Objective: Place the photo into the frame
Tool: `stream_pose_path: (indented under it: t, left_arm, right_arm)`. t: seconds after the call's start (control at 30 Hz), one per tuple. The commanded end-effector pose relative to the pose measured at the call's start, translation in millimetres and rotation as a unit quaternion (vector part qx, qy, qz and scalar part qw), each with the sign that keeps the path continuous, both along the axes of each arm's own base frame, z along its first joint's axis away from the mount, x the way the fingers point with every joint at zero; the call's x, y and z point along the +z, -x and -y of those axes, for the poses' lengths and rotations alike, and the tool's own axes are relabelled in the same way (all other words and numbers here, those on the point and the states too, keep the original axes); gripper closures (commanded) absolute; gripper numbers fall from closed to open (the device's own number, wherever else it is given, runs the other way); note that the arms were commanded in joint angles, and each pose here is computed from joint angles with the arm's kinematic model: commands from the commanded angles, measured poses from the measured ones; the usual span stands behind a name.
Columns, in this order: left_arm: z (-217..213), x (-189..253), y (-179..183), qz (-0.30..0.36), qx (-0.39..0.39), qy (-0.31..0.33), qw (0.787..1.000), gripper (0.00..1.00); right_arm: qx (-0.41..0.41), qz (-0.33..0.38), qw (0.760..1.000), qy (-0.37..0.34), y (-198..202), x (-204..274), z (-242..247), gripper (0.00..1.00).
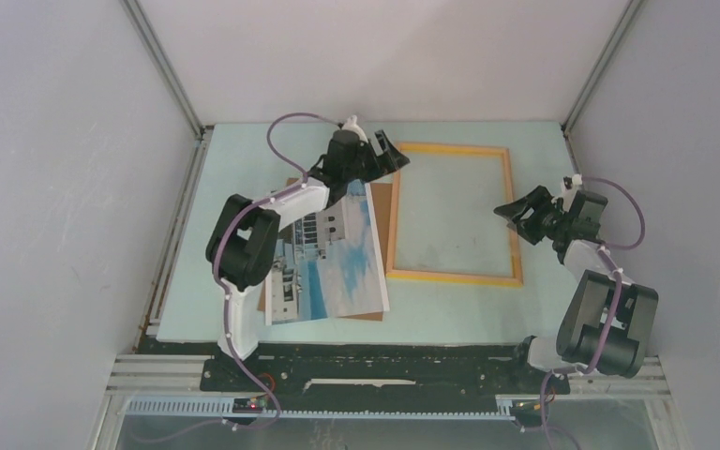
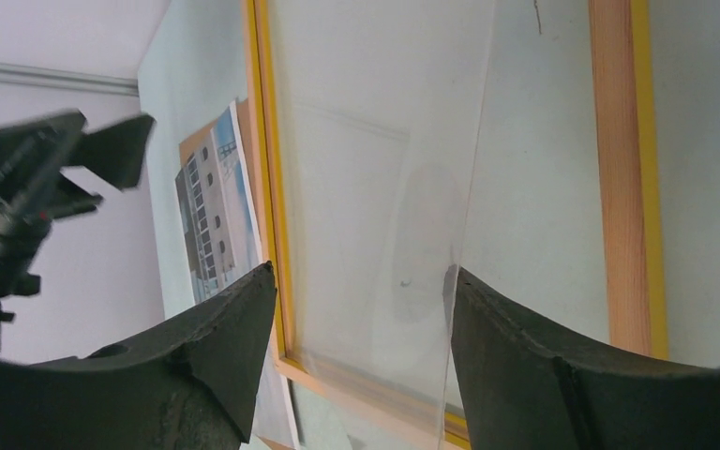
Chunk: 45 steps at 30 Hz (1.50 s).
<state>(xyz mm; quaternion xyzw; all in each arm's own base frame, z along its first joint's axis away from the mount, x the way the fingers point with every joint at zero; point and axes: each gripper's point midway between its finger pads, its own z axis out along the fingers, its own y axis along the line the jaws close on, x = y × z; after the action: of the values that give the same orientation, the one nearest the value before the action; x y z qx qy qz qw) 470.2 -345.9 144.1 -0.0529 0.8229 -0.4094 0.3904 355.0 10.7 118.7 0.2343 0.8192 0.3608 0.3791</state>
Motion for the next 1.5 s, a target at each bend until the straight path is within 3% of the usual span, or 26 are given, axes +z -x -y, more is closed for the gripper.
stream_pose_path:
  t: [0.0,0.1,0.23,0.43,0.77,0.87,1.2,1.4,1.47]
  left_arm:
    - [-26.4,-8.1,-46.9,-0.007,0.050,-0.064,0.997,0.13]
    - [-36.6,-24.9,-62.8,-0.015,0.058,-0.109,0.992,0.29]
    - [-25.0,-51.3,-56.4,-0.039,0.031,-0.100,0.994,0.38]
    - [-10.3,-71.8,-40.6,-0.055,0.017,-0.100,0.993,0.40]
    - [9.2,-94.9,-32.4,-0.104,-0.007,-0.066,0.992,0.60]
    - [7.2,-99.5,-33.1,-0.115,0.003,-0.070,0.991,0.61]
    - [8.3,-102.0,-30.0,-0.122,-0.005,-0.071,0.990,0.71]
    - [9.2,-104.3,-29.7,-0.124,-0.011,-0.072,0.990,0.76]
    - [8.4,-104.4,-29.9,-0.124,-0.011,-0.072,0.990,0.78]
  right_arm:
    - [0.010,0.028,1.000,-0.005,-2.9,9.7,-1.1,0.27]
    - [0.014,0.034,0.999,-0.011,-3.8,11.4,-0.3,0.30]
    - [0.009,0.033,0.999,-0.011,-2.8,10.4,2.9,0.32]
    - [0.012,0.034,0.999,-0.028,-8.5,6.7,2.2,0.33]
    - [0.014,0.018,0.999,-0.032,-10.4,-7.8,2.2,0.42]
    - [0.013,0.016,0.999,-0.029,-10.3,-9.5,2.2,0.44]
    - [0.022,0.012,0.999,-0.034,-10.5,-14.2,0.7,0.65]
    - [0.053,0.040,0.996,-0.053,-9.0,-9.5,-9.7,0.97]
    - [0.061,0.049,0.995,-0.057,-5.8,-4.9,-13.5,1.00]
